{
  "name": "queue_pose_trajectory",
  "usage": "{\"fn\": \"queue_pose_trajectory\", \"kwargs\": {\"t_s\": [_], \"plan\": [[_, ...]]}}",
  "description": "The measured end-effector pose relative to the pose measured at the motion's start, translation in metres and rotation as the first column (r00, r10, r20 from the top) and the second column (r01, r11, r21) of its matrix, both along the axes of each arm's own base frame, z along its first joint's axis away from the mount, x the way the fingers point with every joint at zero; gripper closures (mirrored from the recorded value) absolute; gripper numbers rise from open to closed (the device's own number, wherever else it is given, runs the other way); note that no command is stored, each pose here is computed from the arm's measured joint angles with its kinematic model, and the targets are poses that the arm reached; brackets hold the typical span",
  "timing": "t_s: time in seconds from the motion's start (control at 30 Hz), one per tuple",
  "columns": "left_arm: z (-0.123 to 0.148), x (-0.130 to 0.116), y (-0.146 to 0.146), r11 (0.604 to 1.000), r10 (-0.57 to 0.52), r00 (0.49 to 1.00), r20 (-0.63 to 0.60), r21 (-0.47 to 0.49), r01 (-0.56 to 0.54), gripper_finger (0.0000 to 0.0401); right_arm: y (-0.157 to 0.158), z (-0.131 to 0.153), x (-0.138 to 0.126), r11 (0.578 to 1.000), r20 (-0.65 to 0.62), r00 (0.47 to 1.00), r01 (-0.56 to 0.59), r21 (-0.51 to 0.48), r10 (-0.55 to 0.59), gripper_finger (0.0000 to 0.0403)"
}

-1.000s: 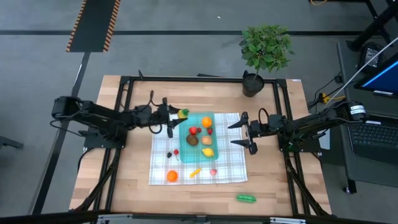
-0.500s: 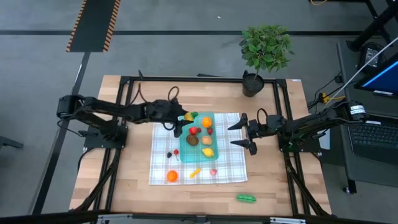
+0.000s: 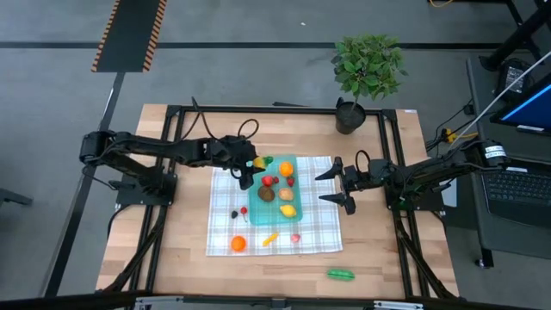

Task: Pick and placing Produce into tupperware
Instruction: Put the pineapple into the blue bin

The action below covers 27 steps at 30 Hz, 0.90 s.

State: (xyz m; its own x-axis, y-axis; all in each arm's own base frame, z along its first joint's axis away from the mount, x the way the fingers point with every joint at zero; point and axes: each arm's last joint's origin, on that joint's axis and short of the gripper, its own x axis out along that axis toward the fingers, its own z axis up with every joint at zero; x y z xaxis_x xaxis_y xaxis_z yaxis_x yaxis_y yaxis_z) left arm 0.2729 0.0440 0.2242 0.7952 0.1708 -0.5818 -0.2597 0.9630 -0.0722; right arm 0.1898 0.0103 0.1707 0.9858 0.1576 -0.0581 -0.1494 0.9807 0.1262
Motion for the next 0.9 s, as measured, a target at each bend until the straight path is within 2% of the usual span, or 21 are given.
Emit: {"fn": "queue_pose_trajectory", "kwargs": {"t_s": [0.27, 0.53, 0.8, 0.9], "plan": [[-0.033, 0.014, 0.003, 1.000, 0.003, 0.994, -0.110, -0.016, -0.005, 0.0236, 0.000, 0.000, 0.000, 1.000, -0.003, 1.000, 0.000, 0.000, 0.000, 0.0088], [-0.057, 0.024, 0.014, 1.000, 0.016, 0.988, -0.156, -0.014, -0.018, 0.0236, 0.000, -0.001, 0.000, 1.000, -0.008, 1.000, 0.000, 0.000, 0.000, 0.0088], [-0.061, 0.023, 0.019, 0.999, 0.027, 0.983, -0.181, -0.017, -0.031, 0.0235, 0.000, -0.002, 0.000, 1.000, -0.025, 1.000, 0.000, -0.001, 0.000, 0.0088], [-0.063, 0.021, 0.018, 0.999, 0.027, 0.979, -0.203, -0.021, -0.032, 0.0222, 0.000, -0.003, 0.000, 1.000, -0.027, 1.000, 0.000, -0.001, 0.000, 0.0088]]}}
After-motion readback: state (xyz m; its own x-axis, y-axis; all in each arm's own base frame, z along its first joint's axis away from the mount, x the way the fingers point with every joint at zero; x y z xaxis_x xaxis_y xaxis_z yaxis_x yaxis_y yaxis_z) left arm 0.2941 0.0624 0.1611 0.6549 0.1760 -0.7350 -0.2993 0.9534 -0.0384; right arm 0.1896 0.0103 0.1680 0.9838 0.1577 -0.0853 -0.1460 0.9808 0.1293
